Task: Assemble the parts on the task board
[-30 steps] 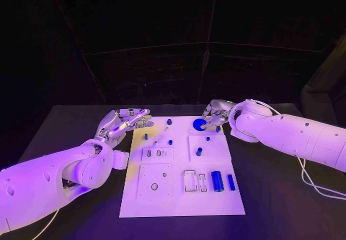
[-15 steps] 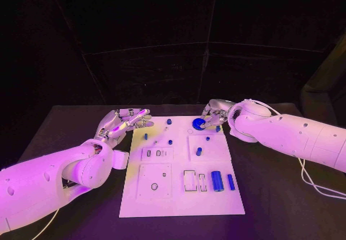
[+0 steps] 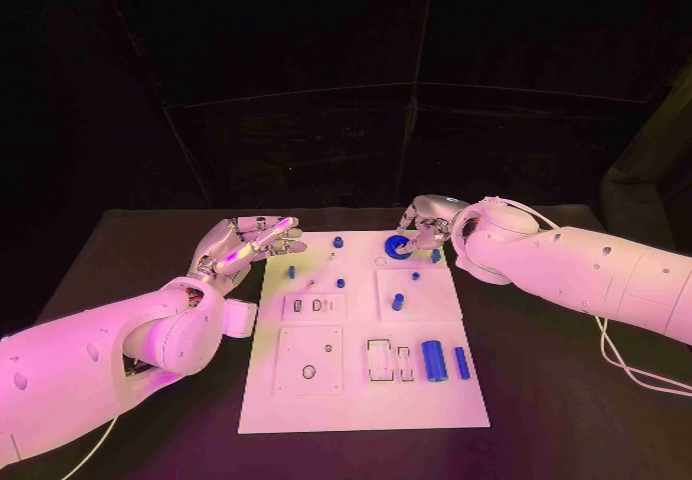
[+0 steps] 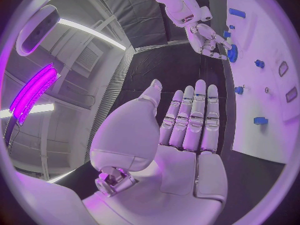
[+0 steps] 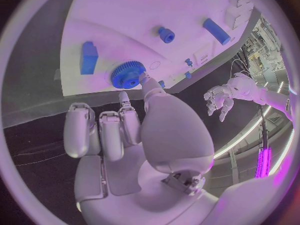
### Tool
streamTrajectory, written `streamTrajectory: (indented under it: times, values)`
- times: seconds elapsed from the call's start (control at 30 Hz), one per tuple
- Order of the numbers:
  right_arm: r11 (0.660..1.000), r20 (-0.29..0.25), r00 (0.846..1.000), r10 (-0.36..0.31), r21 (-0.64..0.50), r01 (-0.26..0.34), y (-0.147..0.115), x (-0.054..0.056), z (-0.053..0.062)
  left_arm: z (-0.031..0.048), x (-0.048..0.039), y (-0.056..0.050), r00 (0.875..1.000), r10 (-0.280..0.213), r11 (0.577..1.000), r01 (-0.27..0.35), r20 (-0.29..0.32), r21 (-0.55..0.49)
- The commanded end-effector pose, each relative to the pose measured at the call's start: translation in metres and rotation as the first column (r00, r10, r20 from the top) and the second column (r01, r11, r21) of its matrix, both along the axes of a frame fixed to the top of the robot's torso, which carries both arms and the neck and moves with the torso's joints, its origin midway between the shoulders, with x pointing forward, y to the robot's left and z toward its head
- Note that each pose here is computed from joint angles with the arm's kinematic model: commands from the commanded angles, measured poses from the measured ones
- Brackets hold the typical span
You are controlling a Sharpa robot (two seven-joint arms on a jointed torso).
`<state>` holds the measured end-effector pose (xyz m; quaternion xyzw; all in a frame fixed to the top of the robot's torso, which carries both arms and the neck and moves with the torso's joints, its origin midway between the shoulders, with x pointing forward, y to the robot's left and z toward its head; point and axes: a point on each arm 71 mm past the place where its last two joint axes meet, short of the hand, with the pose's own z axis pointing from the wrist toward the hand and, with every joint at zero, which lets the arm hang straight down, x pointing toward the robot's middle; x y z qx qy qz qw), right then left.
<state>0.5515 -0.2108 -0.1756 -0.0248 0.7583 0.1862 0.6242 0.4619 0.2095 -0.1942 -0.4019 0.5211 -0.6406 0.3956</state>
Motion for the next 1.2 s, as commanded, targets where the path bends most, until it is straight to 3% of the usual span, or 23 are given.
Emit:
streamTrajectory:
  times: [0.03,0.73,1.0,1.2]
  values:
    - [1.000,0.007,1.000,0.011,-0.013,-0.011,0.001,0.001,0.001,0.0014,-0.0001,-0.001,1.000,-0.012,1.000,0.012,0.006,-0.003]
    - [0.999,-0.048,0.999,0.026,-0.041,-0.028,0.004,0.002,-0.004,0.0009,0.0002,-0.002,1.000,-0.015,1.000,0.015,0.003,-0.002]
    - [1.000,0.005,1.000,0.011,-0.019,-0.011,0.004,0.003,0.000,0.0008,0.0004,-0.001,1.000,-0.015,1.000,0.015,0.002,-0.002]
    - [1.000,0.094,0.995,0.026,0.009,-0.026,0.010,0.001,0.007,0.0007,0.0006,-0.001,1.000,-0.014,1.000,0.014,0.002,-0.002]
